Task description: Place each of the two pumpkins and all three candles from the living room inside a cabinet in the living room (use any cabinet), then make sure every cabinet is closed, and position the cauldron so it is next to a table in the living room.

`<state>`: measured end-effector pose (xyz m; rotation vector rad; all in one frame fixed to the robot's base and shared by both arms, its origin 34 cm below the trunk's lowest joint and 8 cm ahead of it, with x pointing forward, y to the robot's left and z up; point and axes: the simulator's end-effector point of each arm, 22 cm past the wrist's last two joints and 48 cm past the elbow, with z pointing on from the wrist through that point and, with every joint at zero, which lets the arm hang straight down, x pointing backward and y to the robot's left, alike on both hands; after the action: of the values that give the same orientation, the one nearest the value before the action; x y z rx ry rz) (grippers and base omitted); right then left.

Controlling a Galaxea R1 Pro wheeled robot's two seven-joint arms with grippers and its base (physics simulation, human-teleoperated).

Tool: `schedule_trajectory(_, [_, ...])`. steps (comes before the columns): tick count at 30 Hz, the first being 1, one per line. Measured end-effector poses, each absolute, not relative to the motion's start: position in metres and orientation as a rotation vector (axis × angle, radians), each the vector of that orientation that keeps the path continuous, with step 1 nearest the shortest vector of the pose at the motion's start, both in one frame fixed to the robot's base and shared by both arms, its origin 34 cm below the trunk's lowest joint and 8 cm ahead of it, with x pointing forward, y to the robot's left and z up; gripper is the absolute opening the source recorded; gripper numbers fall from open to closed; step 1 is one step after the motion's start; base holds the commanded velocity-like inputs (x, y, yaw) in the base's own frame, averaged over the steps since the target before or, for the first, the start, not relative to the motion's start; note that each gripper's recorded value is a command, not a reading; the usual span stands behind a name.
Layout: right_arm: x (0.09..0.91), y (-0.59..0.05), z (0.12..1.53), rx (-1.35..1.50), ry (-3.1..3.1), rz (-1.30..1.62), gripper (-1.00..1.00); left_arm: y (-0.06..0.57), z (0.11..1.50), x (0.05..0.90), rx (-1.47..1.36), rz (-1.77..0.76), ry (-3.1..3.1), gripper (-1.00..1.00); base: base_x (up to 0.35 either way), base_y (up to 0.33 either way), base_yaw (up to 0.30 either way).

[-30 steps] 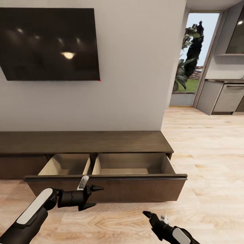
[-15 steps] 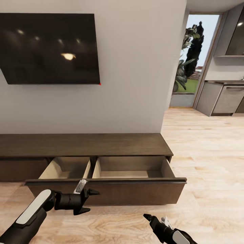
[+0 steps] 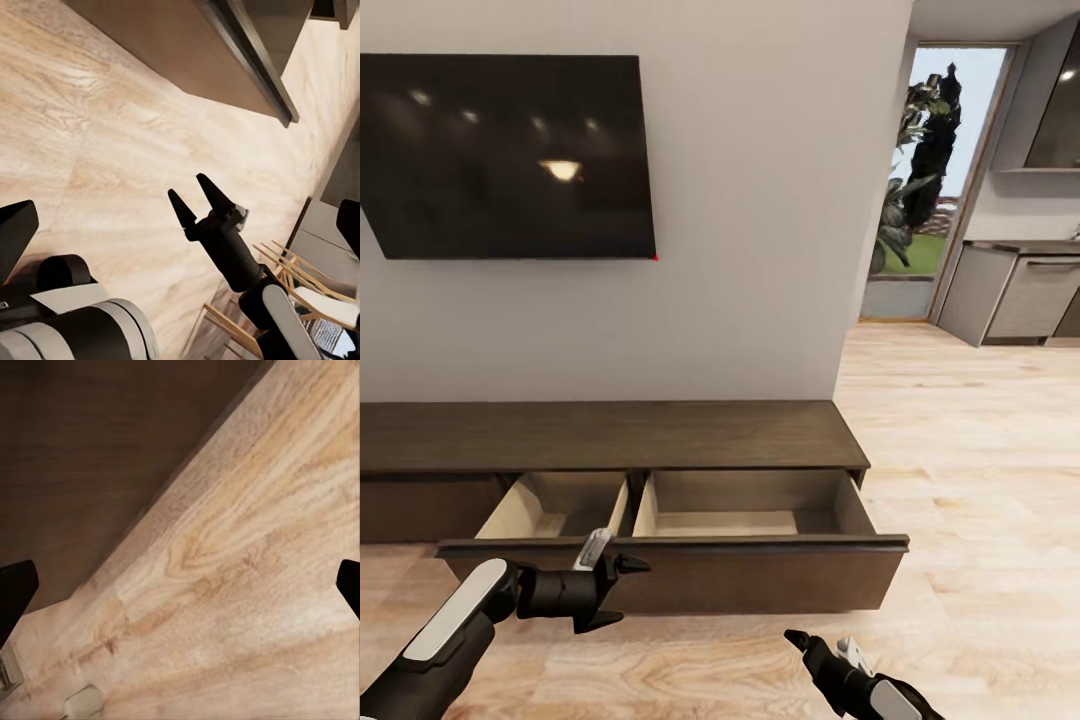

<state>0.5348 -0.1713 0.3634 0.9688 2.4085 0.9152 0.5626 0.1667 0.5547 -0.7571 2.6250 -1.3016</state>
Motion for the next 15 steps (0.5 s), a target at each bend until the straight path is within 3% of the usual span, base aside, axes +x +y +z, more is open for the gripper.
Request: schedule_trajectory(15, [0.543,-0.168,0.397,0.962,2.403,0.92,1.0,0.166,0.586,0.569,-0.757,-1.302,2.627,1.0,0.0,0.0,0.021])
